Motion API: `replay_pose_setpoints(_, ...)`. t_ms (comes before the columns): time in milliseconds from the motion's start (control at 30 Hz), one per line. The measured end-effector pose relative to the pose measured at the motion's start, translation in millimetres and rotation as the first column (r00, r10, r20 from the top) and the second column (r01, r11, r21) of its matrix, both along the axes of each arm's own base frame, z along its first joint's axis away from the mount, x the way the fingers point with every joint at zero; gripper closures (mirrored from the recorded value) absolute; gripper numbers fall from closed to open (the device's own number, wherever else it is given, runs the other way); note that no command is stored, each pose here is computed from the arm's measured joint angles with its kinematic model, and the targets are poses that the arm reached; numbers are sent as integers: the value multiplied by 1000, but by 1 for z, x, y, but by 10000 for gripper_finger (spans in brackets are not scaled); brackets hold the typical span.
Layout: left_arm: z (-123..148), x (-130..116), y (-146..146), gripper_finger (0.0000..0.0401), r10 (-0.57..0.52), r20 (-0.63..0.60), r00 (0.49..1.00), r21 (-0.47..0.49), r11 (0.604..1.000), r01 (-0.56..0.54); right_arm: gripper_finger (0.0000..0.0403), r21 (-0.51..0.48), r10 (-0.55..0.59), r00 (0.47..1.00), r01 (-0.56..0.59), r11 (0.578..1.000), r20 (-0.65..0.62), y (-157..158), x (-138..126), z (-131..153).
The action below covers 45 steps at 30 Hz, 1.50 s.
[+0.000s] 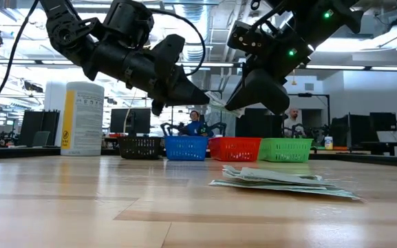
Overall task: Pick & Place First Aid Supplies
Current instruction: Put the green pad into the blue bin
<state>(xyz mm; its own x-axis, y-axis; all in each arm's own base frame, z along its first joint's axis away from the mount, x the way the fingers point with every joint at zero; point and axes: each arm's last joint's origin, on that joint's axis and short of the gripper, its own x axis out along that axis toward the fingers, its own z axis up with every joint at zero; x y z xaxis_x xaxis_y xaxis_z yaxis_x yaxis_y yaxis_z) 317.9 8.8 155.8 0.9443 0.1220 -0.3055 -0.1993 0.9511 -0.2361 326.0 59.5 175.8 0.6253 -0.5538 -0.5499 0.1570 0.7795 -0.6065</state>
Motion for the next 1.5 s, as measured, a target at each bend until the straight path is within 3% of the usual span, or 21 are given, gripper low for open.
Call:
replay_pose_setpoints(300, -1, 0, 0, 395, 5, -6, 1000, 2, 1000, -5, 333, 43, 40, 999, -40, 998, -9, 2, 0, -1)
replay_pose_setpoints(500, -1, 0, 0, 395, 11, -6, 1000, 3, 1000, -11, 262, 46, 39, 999, -39, 998, 1, 3, 1, 0)
replay_pose_setpoints(633, -1, 0, 0, 395, 10, -6, 1000, 3, 1000, -10, 206, 139, 78, 997, -78, 987, 9, 4, 2, -1)
replay_pose_setpoints(767, -1, 0, 0, 395, 9, -6, 1000, 3, 1000, -9, 173, 205, 2, 998, -15, 979, 64, 2, 3, -1)
replay_pose_setpoints(967, -2, -1, 2, 395, 52, -31, 998, 66, 997, -50, 163, 203, -9, 999, -2, 979, 54, -5, 3, -1)
replay_pose_setpoints(1167, -9, -8, 13, 395, 260, -86, 962, 201, 950, -239, 163, 203, -6, 999, -4, 979, 52, -5, 3, -1)
replay_pose_setpoints(1500, -7, -11, 33, 394, 332, -72, 940, 232, 923, -308, 163, 201, -5, 999, -5, 980, 48, -5, 3, -2)
